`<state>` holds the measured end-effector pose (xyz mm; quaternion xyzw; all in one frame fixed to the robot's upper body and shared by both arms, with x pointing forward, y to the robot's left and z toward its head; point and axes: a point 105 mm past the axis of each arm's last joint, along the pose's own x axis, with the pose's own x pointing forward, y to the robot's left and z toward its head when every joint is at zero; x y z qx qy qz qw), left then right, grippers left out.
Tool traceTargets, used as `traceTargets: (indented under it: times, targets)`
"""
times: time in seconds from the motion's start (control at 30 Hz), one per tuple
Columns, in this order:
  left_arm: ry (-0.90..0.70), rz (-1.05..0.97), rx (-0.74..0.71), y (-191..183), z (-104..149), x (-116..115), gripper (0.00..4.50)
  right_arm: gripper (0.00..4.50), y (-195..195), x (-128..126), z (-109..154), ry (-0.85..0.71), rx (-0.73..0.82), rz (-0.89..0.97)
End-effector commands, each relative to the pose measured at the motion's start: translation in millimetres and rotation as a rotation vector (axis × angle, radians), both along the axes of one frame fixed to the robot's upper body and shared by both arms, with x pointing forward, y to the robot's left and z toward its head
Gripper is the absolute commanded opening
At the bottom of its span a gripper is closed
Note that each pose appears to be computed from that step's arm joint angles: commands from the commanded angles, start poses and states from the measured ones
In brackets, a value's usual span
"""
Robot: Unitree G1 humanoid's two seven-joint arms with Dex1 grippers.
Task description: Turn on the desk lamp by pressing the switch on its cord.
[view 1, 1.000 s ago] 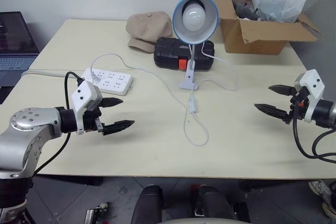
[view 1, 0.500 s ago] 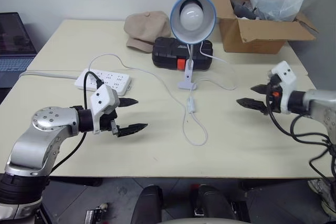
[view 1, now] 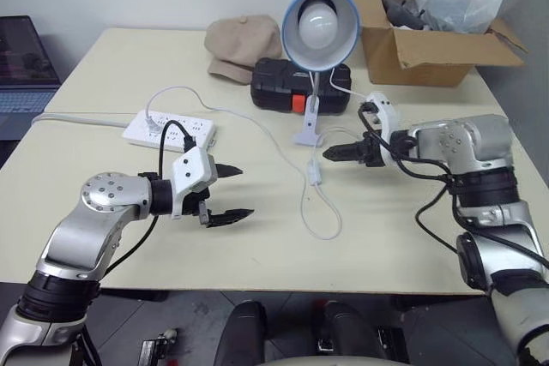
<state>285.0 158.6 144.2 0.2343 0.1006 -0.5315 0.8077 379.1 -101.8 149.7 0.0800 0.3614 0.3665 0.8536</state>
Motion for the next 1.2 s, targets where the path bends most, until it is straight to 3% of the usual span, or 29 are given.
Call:
traceTargets:
  times: [0.03, 0.63, 1.13, 1.2]
  targets:
    - [-0.055, -0.04, 0.009, -9.6, 1.8, -4.2, 4.5, 4.48, 12.4, 12.5, -0.5, 0.012, 0.018, -0.007]
    - [-0.091, -0.019, 0.043, -3.8, -7.8, -4.4, 4.5, 4.48, 44.3, 23.7, -15.8, 0.077, 0.04, 0.032]
    - [-0.055, 0.026, -0.016, -1.4, -5.0, -0.3, 4.5, 0.73, 44.5, 26.9, -12.6, 0.079, 0.053, 0.03]
    - [-0.054, 0.031, -0.022, -0.8, -3.1, 1.9, 4.5, 0.44, 43.9, 26.9, -8.8, 0.083, 0.079, 0.027]
